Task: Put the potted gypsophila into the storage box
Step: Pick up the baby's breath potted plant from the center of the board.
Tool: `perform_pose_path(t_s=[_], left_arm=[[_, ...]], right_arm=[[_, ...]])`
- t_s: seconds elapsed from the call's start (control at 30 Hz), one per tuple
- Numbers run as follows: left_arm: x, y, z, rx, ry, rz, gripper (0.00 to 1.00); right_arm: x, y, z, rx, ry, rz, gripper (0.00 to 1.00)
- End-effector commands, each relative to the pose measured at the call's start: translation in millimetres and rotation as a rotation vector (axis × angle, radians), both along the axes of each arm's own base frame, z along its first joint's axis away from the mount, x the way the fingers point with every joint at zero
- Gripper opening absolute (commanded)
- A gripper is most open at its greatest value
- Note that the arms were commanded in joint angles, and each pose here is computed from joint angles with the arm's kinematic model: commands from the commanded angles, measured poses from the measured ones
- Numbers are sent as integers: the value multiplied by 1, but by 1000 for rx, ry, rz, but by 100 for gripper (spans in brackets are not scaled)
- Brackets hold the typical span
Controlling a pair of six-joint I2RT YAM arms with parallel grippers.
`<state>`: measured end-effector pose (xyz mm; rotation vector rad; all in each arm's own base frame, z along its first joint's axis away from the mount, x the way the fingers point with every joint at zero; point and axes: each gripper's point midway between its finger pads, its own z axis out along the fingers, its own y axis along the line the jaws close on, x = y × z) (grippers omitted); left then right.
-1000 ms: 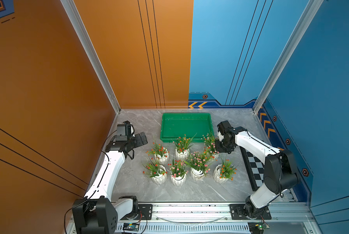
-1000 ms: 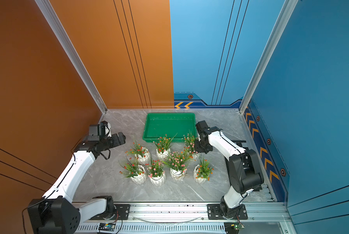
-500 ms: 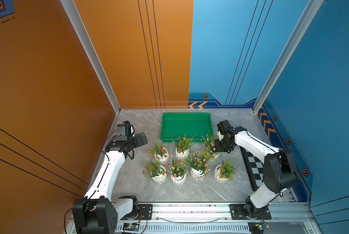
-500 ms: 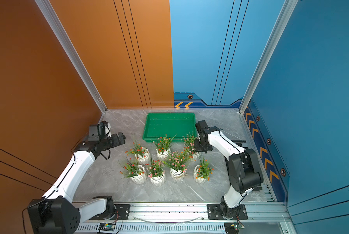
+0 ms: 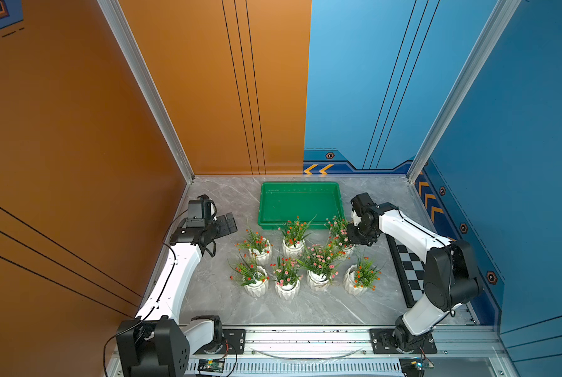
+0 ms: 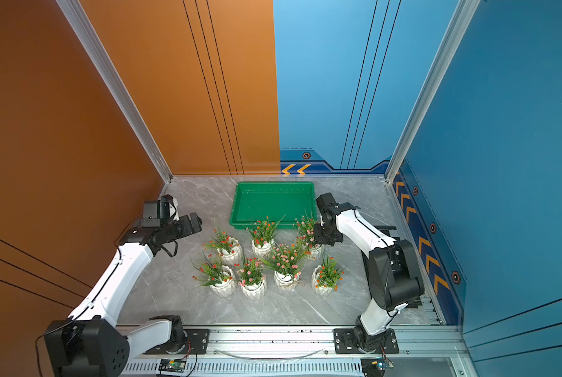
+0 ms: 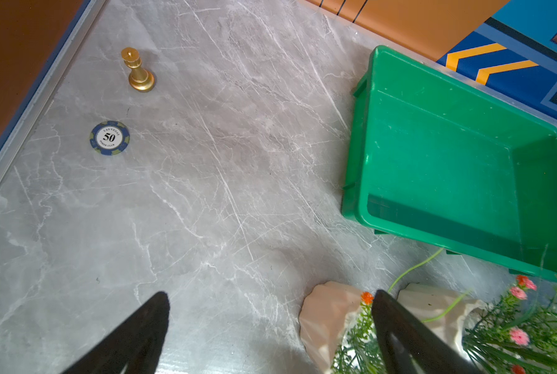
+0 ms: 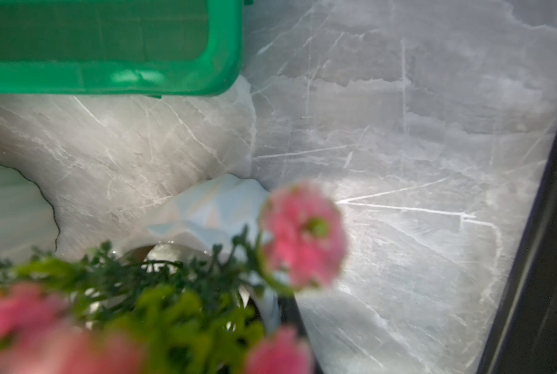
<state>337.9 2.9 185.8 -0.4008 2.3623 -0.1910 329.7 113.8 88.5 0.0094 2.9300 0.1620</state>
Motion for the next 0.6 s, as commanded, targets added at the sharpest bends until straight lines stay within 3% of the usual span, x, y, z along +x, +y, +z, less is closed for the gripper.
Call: perform_pose_path(t_s=[0.0, 0.27, 0.57], left_arm=[[-4, 1, -5, 19, 25, 4, 98], [-1, 0, -4, 13, 24, 1, 98], [7, -3, 3, 2, 18, -14, 98]], right_arm=[[3, 2, 31, 54, -44, -25, 0], [-2, -5, 55, 61, -43, -31, 0], [10, -11, 107, 52, -101, -24, 0]])
